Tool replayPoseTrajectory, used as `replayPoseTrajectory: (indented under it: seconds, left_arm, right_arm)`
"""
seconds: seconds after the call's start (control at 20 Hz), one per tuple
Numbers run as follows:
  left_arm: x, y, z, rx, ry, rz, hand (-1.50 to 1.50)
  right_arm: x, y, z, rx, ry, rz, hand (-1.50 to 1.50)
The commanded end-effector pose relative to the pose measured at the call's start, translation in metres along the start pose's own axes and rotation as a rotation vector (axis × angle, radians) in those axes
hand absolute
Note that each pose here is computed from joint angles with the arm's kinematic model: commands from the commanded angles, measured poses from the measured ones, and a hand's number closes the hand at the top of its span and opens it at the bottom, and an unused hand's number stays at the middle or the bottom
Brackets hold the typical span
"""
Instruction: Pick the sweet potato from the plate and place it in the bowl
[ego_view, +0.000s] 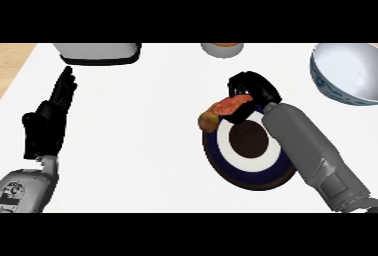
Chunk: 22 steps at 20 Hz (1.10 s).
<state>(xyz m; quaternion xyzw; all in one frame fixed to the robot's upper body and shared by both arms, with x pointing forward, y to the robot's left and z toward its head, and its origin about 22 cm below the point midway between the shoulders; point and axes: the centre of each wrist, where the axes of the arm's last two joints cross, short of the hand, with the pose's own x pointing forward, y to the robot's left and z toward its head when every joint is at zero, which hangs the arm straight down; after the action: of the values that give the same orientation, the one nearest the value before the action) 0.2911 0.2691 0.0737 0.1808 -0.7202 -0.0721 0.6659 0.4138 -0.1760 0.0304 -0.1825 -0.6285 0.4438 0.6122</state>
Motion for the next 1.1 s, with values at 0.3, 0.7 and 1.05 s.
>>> replayPoseTrajectory:
  seconds: [0.3,0.7,1.05]
  left_arm:
    - [0.001,0.002,0.003,0.008,0.002,0.005,0.0]
    - [0.004,0.003,0.011,0.002,0.008,0.014,0.0]
    - [0.008,0.006,0.01,0.007,-0.026,0.007,0.0]
  right_arm:
    - [0.116,-0.018,-0.035,-0.611,0.324,-0.13,1.5]
    - [0.082,-0.085,-0.012,-0.822,0.458,-0.12,1.5]
    - [0.031,-0.153,0.017,-0.996,0.483,-0.135,1.5]
